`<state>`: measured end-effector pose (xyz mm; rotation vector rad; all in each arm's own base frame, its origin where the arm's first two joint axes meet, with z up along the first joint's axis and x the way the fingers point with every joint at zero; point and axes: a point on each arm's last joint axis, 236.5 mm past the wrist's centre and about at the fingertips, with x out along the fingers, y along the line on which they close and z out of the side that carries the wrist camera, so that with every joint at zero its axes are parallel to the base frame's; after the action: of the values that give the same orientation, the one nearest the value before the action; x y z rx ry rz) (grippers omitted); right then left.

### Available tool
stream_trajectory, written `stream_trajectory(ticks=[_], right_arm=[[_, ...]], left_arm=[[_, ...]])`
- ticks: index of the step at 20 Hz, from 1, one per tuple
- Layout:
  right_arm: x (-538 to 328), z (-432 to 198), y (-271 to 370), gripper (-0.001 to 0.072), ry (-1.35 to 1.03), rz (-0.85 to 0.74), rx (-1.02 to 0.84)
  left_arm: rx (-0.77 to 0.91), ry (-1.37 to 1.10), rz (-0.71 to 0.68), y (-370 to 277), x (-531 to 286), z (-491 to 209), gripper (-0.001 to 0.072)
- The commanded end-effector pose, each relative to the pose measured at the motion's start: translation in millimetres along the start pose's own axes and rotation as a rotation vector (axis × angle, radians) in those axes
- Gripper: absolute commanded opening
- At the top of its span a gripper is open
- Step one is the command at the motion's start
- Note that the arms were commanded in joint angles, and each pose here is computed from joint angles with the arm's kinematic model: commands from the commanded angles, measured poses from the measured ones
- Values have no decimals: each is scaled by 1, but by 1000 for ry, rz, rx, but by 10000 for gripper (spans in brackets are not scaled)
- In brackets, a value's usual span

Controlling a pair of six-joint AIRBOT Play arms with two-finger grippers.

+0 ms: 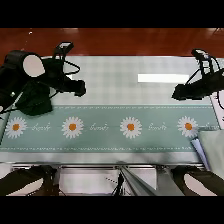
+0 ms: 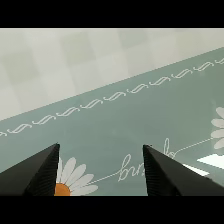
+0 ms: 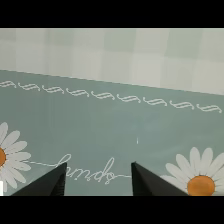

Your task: Fold the shirts.

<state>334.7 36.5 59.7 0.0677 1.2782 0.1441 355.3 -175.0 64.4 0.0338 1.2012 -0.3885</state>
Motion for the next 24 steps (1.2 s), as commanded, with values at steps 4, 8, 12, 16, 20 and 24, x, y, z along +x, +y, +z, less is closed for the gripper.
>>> stream_trajectory(ticks=[4, 8, 12, 16, 20, 24], right_arm=[[0, 10, 0, 474, -41, -1, 0], [-2, 32, -1, 474, -136, -6, 0], [-3, 40, -2, 473, -168, -8, 0], [-3, 39, -5, 473, -166, -23, -17], [-4, 38, -22, 473, -158, -100, -42], [-4, 38, -26, 473, -158, -118, -48]], left_arm=[[-1, -22, -1, 0, 1, 6, 612], [-3, -173, -10, -2, 1, 42, 611], [-10, -235, -26, -5, -2, 57, 612], [69, -350, 16, 2, -11, 83, 611], [312, -451, 403, 89, -47, 119, 597], [181, -497, 602, 203, -89, 122, 620]])
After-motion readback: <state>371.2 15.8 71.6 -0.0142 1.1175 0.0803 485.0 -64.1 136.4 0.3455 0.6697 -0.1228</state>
